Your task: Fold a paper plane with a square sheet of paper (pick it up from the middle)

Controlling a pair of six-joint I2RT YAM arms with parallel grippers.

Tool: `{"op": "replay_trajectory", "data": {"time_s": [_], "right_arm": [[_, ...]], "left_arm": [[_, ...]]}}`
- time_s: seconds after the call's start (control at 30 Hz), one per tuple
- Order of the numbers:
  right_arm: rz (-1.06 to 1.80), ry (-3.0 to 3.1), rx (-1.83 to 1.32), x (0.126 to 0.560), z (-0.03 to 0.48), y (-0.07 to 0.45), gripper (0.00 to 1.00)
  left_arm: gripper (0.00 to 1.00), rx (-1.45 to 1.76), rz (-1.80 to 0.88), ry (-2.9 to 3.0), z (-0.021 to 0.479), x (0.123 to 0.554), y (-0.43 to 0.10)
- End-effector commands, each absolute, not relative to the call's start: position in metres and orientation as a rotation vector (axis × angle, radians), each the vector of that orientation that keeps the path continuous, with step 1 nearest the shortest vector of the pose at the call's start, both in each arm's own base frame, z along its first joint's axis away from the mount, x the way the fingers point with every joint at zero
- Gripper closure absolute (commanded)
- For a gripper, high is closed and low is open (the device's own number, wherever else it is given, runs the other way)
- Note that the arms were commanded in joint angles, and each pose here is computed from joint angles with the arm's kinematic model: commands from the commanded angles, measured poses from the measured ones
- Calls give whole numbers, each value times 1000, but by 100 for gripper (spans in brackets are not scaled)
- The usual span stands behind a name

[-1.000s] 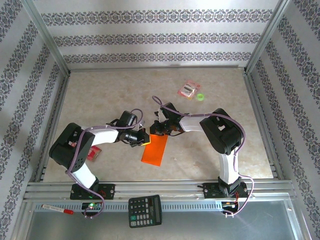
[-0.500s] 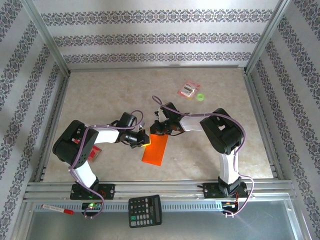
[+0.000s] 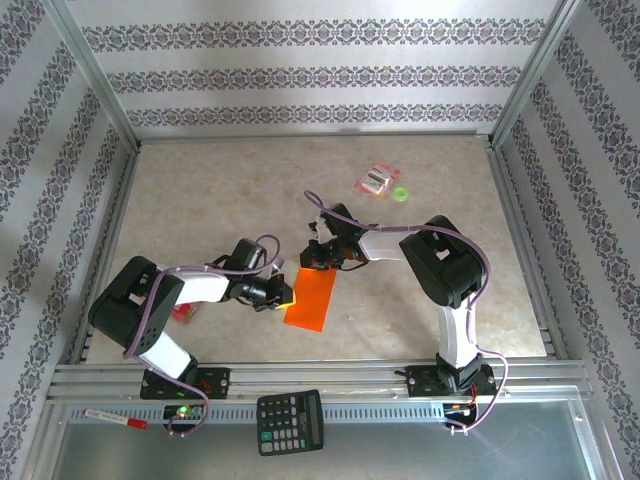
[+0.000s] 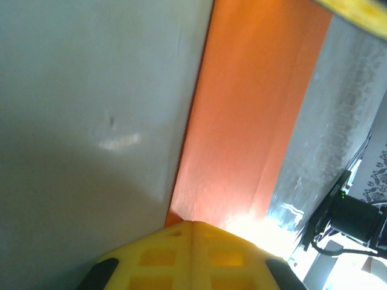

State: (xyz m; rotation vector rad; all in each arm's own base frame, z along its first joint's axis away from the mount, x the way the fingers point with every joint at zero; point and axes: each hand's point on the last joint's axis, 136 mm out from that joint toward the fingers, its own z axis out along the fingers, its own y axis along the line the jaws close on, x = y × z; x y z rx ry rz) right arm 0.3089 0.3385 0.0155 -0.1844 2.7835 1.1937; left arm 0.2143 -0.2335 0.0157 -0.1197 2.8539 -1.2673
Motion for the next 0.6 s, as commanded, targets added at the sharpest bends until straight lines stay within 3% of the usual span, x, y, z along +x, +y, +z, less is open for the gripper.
{"op": "replay_trajectory", "data": {"time_s": [0.0,0.57], "right_arm": [[964,2913,-85,307,-31,306,100],[939,2916,-101,309,-30,306,100]], "left_arm": [[100,-180,-1246,2981,2,180,-224],[100,-145,-1158,3068,-2,141,-210]]}}
